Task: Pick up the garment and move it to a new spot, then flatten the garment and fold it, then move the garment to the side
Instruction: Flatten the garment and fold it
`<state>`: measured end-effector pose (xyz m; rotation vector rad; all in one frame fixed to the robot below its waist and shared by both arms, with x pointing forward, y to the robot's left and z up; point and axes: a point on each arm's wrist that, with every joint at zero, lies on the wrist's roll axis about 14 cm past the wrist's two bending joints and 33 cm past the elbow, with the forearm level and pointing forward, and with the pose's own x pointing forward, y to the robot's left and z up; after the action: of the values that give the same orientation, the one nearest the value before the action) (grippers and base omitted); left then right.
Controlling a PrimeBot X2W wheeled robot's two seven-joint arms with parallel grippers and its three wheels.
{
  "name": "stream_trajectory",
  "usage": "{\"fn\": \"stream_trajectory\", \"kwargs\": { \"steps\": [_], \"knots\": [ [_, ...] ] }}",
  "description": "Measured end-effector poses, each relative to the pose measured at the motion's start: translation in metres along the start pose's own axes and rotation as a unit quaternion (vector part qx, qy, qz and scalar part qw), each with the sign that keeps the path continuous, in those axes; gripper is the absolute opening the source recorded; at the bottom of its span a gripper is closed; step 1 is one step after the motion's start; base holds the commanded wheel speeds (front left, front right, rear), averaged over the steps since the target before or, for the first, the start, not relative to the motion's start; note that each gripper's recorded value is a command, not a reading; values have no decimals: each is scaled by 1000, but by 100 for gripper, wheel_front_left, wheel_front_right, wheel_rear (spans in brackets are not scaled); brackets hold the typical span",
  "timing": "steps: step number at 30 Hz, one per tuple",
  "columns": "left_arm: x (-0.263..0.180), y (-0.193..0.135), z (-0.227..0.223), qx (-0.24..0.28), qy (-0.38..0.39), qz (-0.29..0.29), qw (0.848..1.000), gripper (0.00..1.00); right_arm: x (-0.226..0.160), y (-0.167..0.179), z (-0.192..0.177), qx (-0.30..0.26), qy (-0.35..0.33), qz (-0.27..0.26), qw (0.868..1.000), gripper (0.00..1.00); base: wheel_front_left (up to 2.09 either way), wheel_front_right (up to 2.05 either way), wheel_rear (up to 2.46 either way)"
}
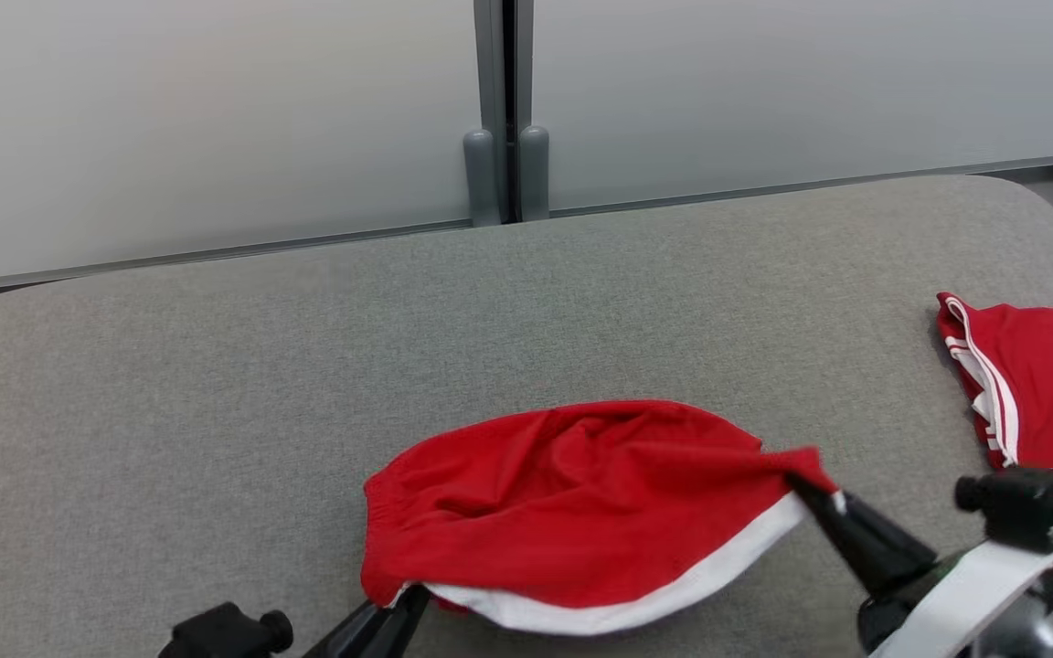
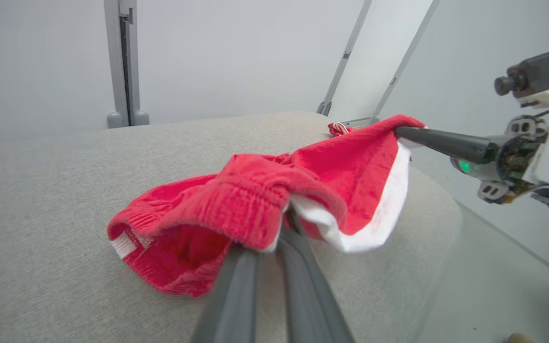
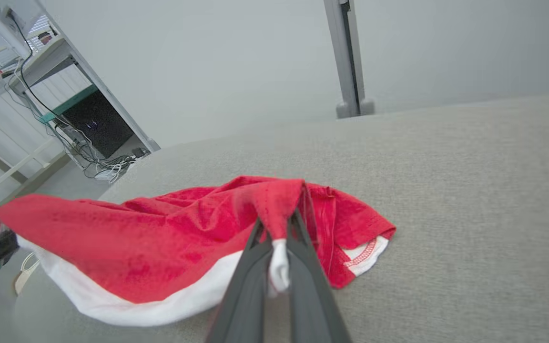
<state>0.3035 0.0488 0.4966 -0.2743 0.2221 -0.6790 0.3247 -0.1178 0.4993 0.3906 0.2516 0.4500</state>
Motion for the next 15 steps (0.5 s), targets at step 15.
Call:
{"fn": "stream_trajectory", "kwargs": {
  "steps": [15],
  "knots": [
    [97,30,160,31,-98,-101,990,0,55,-59,202,-93,-150,-11,984,0,0,0,0]
  ]
}}
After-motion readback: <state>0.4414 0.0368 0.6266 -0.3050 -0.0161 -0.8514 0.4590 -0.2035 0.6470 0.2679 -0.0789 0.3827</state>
